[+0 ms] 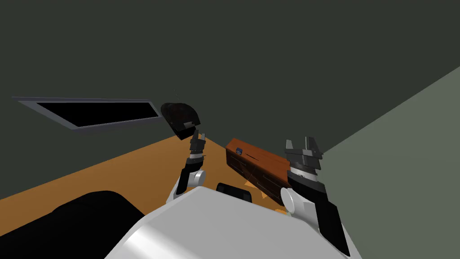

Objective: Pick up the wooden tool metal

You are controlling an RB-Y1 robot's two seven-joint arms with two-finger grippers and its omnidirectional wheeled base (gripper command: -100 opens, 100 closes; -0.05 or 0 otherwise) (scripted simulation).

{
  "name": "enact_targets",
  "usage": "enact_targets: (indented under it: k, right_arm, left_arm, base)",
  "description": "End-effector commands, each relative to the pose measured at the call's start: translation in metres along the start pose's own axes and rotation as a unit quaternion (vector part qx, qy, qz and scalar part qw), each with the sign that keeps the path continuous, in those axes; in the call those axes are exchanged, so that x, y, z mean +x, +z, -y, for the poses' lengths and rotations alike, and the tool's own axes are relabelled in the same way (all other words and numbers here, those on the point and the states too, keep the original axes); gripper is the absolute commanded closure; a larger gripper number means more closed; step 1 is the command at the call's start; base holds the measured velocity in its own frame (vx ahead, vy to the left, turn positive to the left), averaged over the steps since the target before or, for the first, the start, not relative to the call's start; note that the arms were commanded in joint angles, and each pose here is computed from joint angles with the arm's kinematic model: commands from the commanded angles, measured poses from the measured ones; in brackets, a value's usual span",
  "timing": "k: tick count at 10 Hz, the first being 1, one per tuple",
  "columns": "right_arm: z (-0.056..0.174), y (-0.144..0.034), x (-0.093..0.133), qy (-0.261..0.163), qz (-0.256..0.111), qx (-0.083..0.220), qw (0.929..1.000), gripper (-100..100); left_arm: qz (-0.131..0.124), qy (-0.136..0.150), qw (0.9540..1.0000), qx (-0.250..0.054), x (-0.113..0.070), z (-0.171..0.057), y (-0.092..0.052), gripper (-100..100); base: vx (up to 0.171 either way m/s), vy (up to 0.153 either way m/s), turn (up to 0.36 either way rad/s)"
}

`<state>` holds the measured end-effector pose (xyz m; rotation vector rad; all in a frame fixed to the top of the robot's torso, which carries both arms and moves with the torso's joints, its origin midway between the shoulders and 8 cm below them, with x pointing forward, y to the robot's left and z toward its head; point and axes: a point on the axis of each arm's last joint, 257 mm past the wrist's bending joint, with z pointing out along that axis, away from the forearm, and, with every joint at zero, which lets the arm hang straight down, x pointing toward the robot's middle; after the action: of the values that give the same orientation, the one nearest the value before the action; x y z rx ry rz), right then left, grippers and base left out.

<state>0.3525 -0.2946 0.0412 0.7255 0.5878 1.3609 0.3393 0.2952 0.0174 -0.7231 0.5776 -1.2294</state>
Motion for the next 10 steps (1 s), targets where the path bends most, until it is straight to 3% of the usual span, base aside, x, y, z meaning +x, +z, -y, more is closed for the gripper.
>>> enact_targets:
  k: [1, 6, 10]
  right_arm:
    - [0.006, -0.001, 0.007, -0.007, -0.021, 0.005, 0.9997, -100]
    - [0.045, -0.012, 0.023, -0.035, -0.075, 0.039, 0.9958, -100]
    - [0.106, -0.043, 0.031, -0.087, -0.131, 0.102, 0.9823, -100]
  left_arm:
    - [0.0, 0.0, 1.0, 0.0, 0.0, 0.0, 0.0, 0]
    - [0.0, 0.0, 1.0, 0.0, 0.0, 0.0, 0.0, 0]
    - [0.0, 0.0, 1.0, 0.0, 0.0, 0.0, 0.0, 0]
  base:
    - [-0.053, 0.047, 0.032]
    - [-0.129, 0.102, 0.074]
    - [-0.112, 0.126, 0.165]
